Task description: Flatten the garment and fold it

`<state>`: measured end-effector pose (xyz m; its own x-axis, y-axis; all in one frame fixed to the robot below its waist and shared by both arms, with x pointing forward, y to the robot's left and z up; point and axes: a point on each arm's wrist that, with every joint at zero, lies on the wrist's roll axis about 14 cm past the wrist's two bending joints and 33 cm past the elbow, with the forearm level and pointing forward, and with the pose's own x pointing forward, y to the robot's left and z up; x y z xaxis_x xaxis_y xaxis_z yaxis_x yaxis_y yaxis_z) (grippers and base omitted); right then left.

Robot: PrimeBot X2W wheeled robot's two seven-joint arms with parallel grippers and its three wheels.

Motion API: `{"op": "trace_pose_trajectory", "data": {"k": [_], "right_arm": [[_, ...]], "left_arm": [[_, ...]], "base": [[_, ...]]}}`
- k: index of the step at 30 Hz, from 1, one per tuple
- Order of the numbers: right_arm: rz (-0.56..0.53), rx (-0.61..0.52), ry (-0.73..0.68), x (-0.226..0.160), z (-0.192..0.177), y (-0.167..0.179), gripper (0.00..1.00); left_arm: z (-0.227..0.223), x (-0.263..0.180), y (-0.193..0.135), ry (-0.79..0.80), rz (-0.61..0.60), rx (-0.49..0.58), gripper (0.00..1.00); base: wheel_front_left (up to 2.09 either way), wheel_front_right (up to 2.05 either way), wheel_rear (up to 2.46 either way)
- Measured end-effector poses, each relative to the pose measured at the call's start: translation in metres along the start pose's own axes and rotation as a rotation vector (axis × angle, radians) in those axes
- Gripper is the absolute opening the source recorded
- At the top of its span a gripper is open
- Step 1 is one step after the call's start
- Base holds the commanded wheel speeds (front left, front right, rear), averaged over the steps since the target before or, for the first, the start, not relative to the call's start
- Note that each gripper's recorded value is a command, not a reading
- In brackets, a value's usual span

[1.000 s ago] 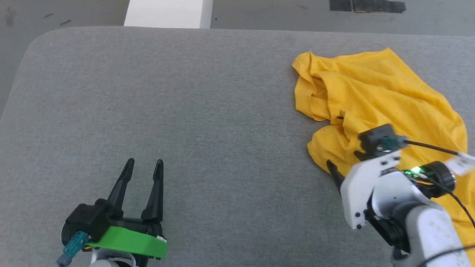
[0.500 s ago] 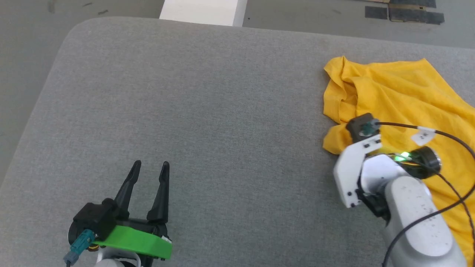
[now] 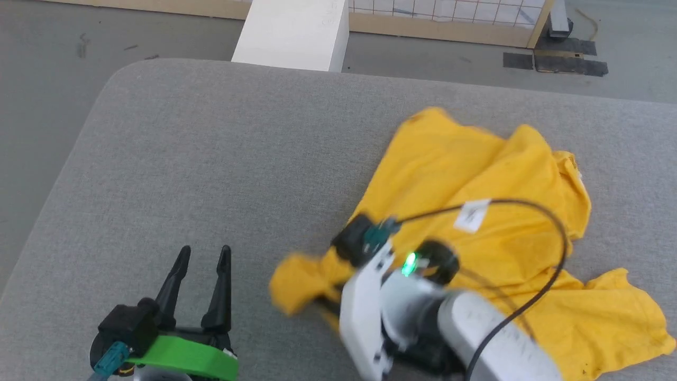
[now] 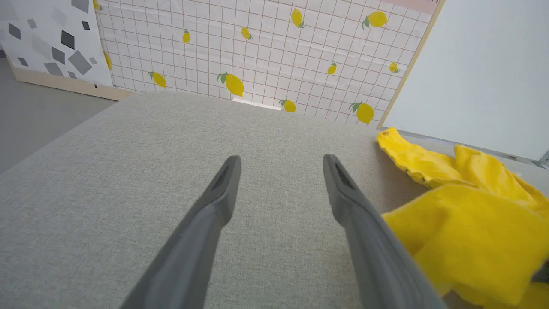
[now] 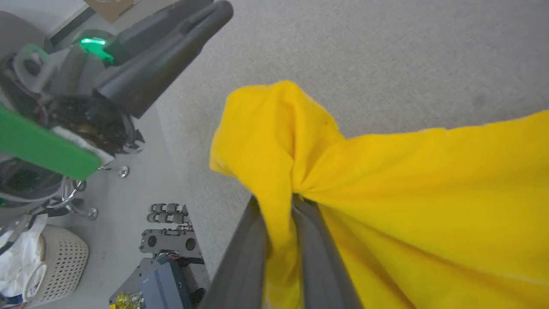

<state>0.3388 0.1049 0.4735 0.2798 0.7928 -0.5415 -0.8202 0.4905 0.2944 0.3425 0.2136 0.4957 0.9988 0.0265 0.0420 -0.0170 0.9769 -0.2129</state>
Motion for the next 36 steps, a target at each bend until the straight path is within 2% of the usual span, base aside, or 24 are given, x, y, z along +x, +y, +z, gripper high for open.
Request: {"op": "trace_pose_trajectory", "data": {"k": [4, 5, 7, 8, 9, 13, 18, 23, 26, 32, 36], "right_arm": [[0.046, 0.039, 0.120, 0.008, -0.043, 0.014, 0.00], [0.041, 0.055, 0.142, 0.009, -0.051, 0.011, 0.07], [0.016, 0.084, 0.184, 0.012, -0.071, 0.001, 0.48], [0.002, 0.076, 0.192, 0.012, -0.076, -0.004, 0.84], [-0.013, 0.080, 0.195, 0.014, -0.079, -0.009, 1.00], [-0.056, 0.104, 0.154, 0.016, -0.076, -0.025, 1.00], [-0.108, 0.129, 0.021, 0.006, -0.042, -0.044, 1.00], [-0.216, 0.140, -0.162, -0.027, 0.003, -0.073, 1.00], [-0.284, 0.164, -0.236, -0.052, 0.012, -0.087, 1.00], [-0.483, 0.202, -0.361, -0.111, 0.004, -0.116, 1.00], [-0.696, 0.159, -0.503, -0.163, -0.006, -0.140, 1.00]], "left_arm": [[-0.003, -0.002, 0.003, 0.011, 0.012, 0.003, 1.00], [-0.004, -0.002, 0.004, 0.014, 0.014, 0.003, 1.00], [-0.006, -0.002, 0.004, 0.023, 0.017, 0.002, 1.00], [-0.008, -0.002, 0.004, 0.027, 0.018, 0.001, 1.00], [-0.009, -0.002, 0.005, 0.031, 0.019, -0.001, 1.00], [-0.014, -0.001, 0.005, 0.045, 0.022, -0.006, 1.00], [-0.014, 0.002, 0.005, 0.044, 0.016, -0.006, 1.00], [-0.010, 0.007, 0.001, 0.030, 0.000, -0.007, 1.00], [-0.007, 0.010, -0.003, 0.017, -0.015, -0.004, 1.00], [-0.004, 0.014, -0.012, 0.005, -0.048, -0.005, 1.00], [-0.002, 0.018, -0.017, -0.002, -0.067, -0.001, 1.00]], "base": [[0.00, 0.00, 0.00], [0.00, 0.00, 0.00], [0.00, 0.00, 0.00], [0.00, 0.00, 0.00], [0.00, 0.00, 0.00], [0.00, 0.00, 0.00], [0.00, 0.00, 0.00], [0.00, 0.00, 0.00], [0.00, 0.00, 0.00], [0.00, 0.00, 0.00], [0.00, 0.00, 0.00]]}}
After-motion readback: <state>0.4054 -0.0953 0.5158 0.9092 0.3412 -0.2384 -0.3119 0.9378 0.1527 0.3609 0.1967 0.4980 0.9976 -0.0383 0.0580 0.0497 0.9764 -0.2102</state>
